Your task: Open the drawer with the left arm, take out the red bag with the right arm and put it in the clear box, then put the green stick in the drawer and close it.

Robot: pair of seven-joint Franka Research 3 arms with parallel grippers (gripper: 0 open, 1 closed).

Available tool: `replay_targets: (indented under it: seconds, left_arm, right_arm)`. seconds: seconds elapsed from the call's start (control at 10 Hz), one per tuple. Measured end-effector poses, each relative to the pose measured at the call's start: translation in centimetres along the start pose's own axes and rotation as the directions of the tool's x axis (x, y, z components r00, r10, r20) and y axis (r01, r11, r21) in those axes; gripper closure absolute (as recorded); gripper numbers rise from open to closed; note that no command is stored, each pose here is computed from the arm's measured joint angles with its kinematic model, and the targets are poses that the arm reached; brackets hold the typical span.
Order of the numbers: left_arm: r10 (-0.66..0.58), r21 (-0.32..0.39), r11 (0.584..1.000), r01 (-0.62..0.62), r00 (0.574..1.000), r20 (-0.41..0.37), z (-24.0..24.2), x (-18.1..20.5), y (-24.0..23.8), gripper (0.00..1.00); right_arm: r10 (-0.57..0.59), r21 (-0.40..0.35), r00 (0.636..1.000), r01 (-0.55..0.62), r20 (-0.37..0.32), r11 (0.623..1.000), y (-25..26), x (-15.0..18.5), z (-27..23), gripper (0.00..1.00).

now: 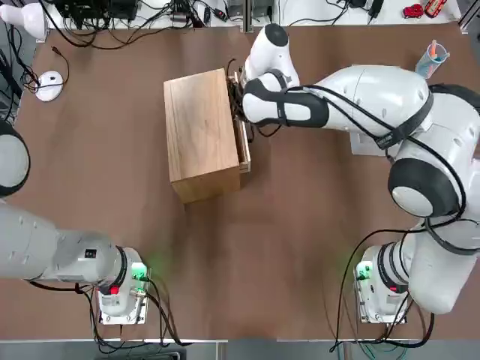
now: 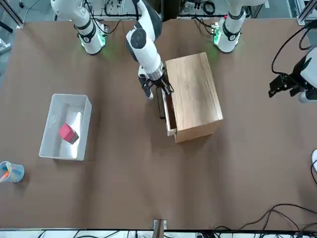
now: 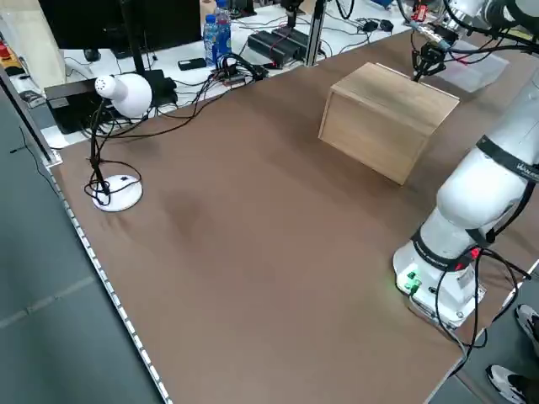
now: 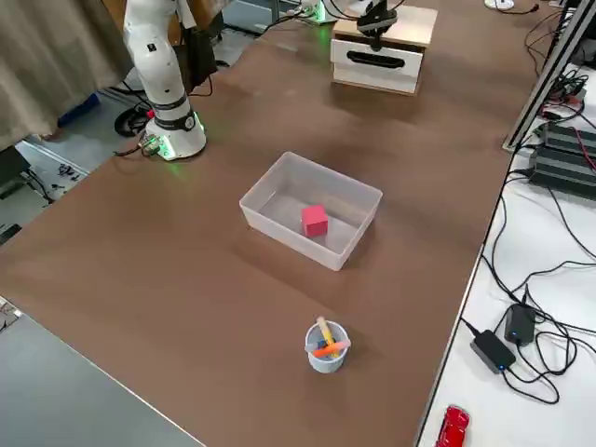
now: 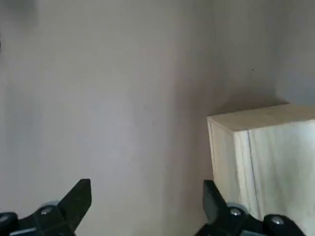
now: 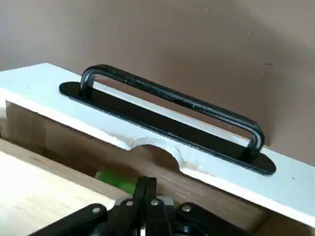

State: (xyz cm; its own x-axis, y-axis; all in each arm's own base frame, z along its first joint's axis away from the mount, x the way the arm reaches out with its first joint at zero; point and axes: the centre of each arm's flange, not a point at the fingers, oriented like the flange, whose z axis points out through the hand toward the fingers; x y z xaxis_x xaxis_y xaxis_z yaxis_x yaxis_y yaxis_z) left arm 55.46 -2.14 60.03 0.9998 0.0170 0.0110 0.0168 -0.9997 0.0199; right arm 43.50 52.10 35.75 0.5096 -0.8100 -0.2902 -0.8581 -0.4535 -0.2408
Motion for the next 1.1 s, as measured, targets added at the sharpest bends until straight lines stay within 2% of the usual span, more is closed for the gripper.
replay_targets:
  seconds: [0.3, 0.6, 0.9, 1.1]
  left_arm:
    - [0.004, 0.001, 1.000, -0.004, 1.000, 0.017, 0.8, 0.3, 0.3, 0.00]
    - [0.010, 0.001, 1.000, -0.010, 1.000, 0.017, 0.9, 0.6, 0.5, 0.00]
    - [0.012, 0.001, 1.000, -0.012, 1.000, 0.013, 0.7, 0.6, 0.6, 0.00]
    - [0.013, 0.001, 1.000, -0.013, 1.000, 0.012, 0.7, 0.6, 0.7, 0.00]
  right_arm:
    - [0.009, 0.023, 1.000, -0.009, -0.003, 1.000, -1.2, 0.8, -0.6, 0.95]
    - [-0.008, 0.054, 1.000, 0.009, -0.021, 0.998, -3.6, 5.5, -2.7, 0.95]
    - [-0.052, 0.024, 0.998, 0.053, -0.047, 0.998, -4.4, 11.2, -3.3, 0.95]
    - [-0.067, -0.011, 0.997, 0.066, -0.042, 0.998, -3.5, 10.5, -1.9, 0.95]
